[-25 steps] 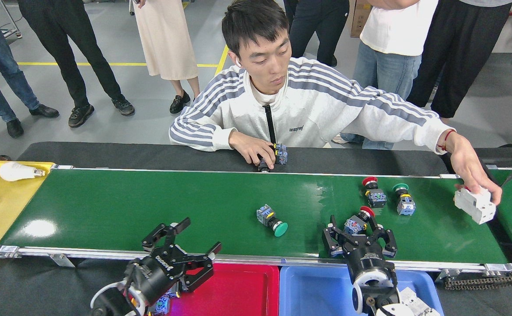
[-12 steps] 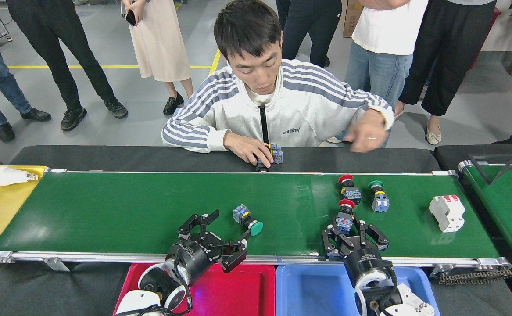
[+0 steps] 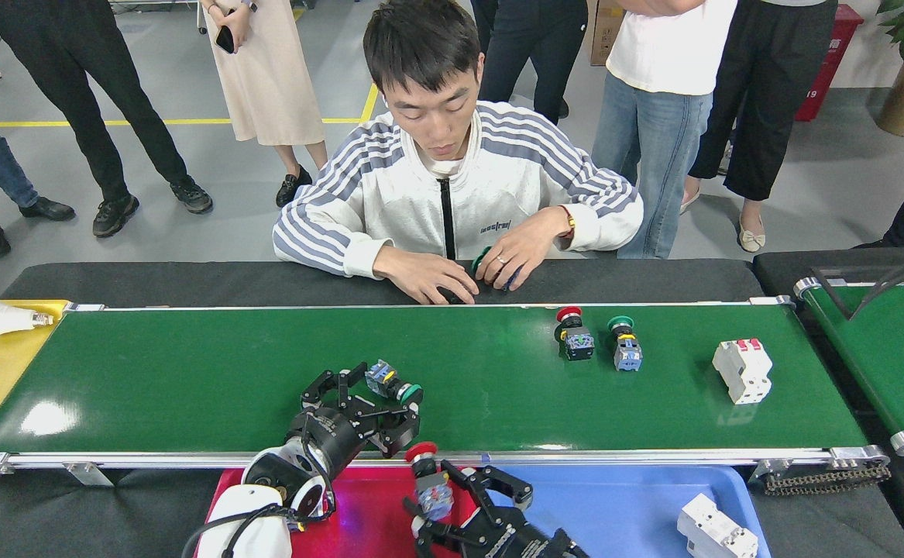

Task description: Pick switch part from conveyor to tray

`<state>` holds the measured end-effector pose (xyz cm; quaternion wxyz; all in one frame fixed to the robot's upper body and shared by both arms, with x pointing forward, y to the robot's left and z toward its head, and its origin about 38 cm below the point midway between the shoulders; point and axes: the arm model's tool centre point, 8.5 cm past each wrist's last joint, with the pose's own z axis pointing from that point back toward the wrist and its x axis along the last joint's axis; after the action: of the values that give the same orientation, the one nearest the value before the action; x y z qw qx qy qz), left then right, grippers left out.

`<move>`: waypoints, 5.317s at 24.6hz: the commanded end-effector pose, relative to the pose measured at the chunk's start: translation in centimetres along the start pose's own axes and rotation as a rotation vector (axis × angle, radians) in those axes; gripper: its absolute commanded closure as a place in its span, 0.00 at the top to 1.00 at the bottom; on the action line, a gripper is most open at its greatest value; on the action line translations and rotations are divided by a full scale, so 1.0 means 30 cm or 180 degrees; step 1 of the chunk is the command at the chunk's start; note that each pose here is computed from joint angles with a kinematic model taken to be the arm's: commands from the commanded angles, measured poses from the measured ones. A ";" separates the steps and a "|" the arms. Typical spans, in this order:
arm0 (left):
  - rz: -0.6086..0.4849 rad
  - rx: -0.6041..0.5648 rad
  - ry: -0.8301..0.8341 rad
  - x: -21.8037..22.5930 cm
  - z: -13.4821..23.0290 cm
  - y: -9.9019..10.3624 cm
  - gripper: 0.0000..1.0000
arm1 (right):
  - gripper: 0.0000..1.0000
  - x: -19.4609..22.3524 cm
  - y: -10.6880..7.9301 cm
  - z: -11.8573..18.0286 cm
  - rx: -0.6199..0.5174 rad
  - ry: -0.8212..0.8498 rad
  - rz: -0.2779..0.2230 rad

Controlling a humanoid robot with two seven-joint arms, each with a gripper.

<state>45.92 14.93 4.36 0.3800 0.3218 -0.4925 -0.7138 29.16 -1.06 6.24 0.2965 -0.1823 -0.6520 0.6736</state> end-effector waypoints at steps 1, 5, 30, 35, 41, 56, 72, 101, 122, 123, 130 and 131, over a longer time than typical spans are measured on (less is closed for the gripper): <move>-0.0025 0.0082 0.0051 -0.029 -0.001 0.033 0.79 | 1.00 0.000 -0.039 -0.012 -0.0105 -0.0021 0.0022; 0.0007 0.0059 0.0003 -0.017 0.024 -0.004 0.43 | 1.00 -0.216 -0.053 0.127 -0.0249 0.0911 -0.0151; 0.0429 0.0453 0.1019 -0.192 0.641 -0.170 1.00 | 0.59 -0.813 -0.062 0.338 -0.0152 0.3042 -0.0382; 0.0451 0.0436 0.1490 -0.268 0.692 -0.176 1.00 | 0.04 -0.800 -0.039 0.327 0.0047 0.2831 -0.0152; -0.0087 0.0510 0.1157 -0.184 0.483 -0.014 1.00 | 0.02 -0.744 -0.076 0.327 -0.0099 0.2725 -0.0082; 0.0174 0.0223 0.0908 -0.060 0.117 0.056 1.00 | 1.00 -0.276 -0.010 0.295 -0.0213 0.1598 -0.0269; 0.0284 0.0047 0.1017 -0.105 -0.002 0.070 1.00 | 0.99 -0.516 0.010 0.477 -0.0202 0.2734 -0.0186; -0.0208 0.0743 -0.0795 0.065 0.399 -0.044 0.10 | 0.02 -0.667 -0.018 0.372 0.0101 0.2714 -0.0075; 0.0517 0.0584 0.1438 -0.265 0.724 -0.242 1.00 | 1.00 -0.217 -0.092 0.120 -0.0461 0.1004 -0.0105; 0.0518 0.0579 0.1438 -0.265 0.724 -0.242 1.00 | 1.00 -0.295 -0.077 0.182 -0.0504 0.1439 -0.0172; 0.0118 0.0640 0.1402 -0.299 0.587 -0.118 1.00 | 1.00 -0.496 0.018 0.436 -0.0315 0.2785 -0.0316; 0.0076 0.0607 0.1377 -0.302 0.547 -0.110 1.00 | 1.00 -0.502 0.013 0.434 -0.0308 0.2782 -0.0301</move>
<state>35.06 31.44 6.60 0.4604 0.4899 -0.4708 -0.5712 31.87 -20.23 4.22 0.5651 -0.4243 -0.5063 0.4942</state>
